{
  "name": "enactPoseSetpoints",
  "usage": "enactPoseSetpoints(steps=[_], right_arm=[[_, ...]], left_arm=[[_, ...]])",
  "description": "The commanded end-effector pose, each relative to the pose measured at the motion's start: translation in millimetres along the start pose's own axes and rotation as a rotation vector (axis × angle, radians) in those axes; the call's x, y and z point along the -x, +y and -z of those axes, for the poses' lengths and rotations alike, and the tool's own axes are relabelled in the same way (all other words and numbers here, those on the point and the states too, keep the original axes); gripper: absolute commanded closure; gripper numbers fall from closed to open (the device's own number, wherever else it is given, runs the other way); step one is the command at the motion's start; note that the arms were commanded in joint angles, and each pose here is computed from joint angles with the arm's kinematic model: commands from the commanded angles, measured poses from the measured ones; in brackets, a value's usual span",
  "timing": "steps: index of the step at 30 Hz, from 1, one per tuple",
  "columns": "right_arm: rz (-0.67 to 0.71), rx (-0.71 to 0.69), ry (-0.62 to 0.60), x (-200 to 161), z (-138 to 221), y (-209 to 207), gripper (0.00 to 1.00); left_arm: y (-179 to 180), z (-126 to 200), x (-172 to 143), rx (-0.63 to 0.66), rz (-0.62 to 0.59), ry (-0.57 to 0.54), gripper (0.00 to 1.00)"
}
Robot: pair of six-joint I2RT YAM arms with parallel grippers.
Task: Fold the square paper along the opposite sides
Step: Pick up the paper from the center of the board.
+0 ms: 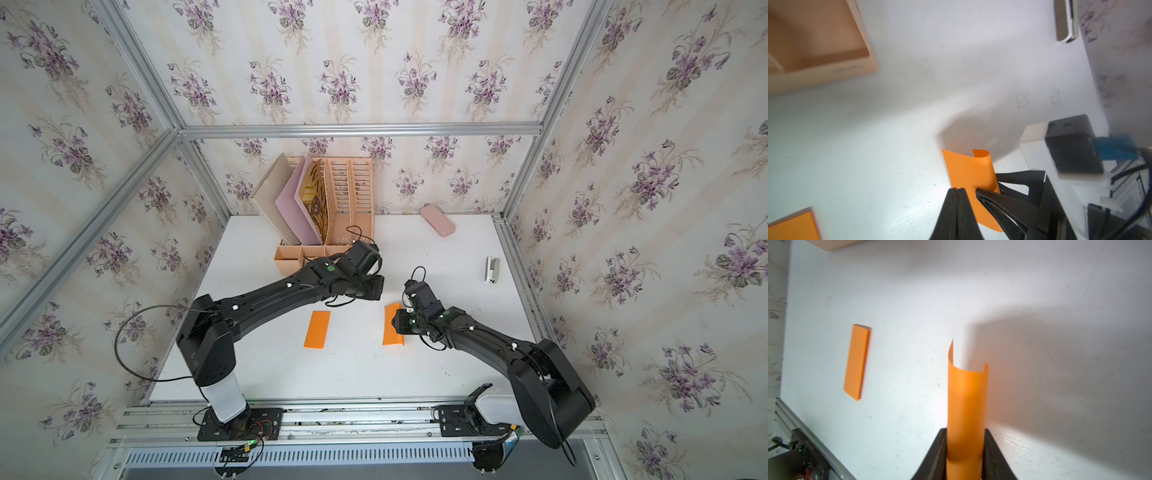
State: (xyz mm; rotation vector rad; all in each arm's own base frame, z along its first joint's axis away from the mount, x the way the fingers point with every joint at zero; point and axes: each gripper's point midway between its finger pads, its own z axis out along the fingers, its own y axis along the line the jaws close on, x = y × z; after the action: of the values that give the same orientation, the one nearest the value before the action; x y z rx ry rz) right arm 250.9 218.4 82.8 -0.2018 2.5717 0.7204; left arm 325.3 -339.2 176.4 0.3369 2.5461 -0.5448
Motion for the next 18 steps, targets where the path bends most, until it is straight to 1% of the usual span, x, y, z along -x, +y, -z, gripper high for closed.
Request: enactPoseSetpoints(steps=[1, 4, 6, 8, 9, 10, 12, 14, 18], right_arm=[[0.156, 0.095, -0.069, 24, 20, 29, 0.69], [0.273, 0.188, -0.14, 49, 44, 60, 0.69], [0.339, 0.244, -0.186, 64, 61, 77, 0.69], [0.406, 0.317, -0.244, 79, 83, 96, 0.69], [0.438, 0.354, -0.273, 85, 94, 104, 0.69], [0.475, 0.399, -0.307, 91, 107, 115, 0.69], [0.519, 0.457, -0.389, 108, 133, 123, 0.69], [0.577, 0.538, -0.453, 116, 158, 137, 0.69], [0.664, 0.672, -0.533, 123, 195, 154, 0.69]], left_arm=[[13, 33, 21, 0.055, -0.109, -0.098, 0.73], [12, 71, 38, 0.034, -0.178, -0.184, 0.64], [7, 97, 45, 0.006, -0.236, -0.241, 0.54], [2, 127, 51, -0.039, -0.289, -0.309, 0.43], [-3, 143, 54, -0.072, -0.308, -0.349, 0.36], [-7, 159, 55, -0.113, -0.336, -0.387, 0.32], [-16, 185, 54, -0.201, -0.383, -0.437, 0.27], [-23, 214, 52, -0.299, -0.416, -0.489, 0.23], [-36, 253, 40, -0.505, -0.47, -0.551, 0.2]])
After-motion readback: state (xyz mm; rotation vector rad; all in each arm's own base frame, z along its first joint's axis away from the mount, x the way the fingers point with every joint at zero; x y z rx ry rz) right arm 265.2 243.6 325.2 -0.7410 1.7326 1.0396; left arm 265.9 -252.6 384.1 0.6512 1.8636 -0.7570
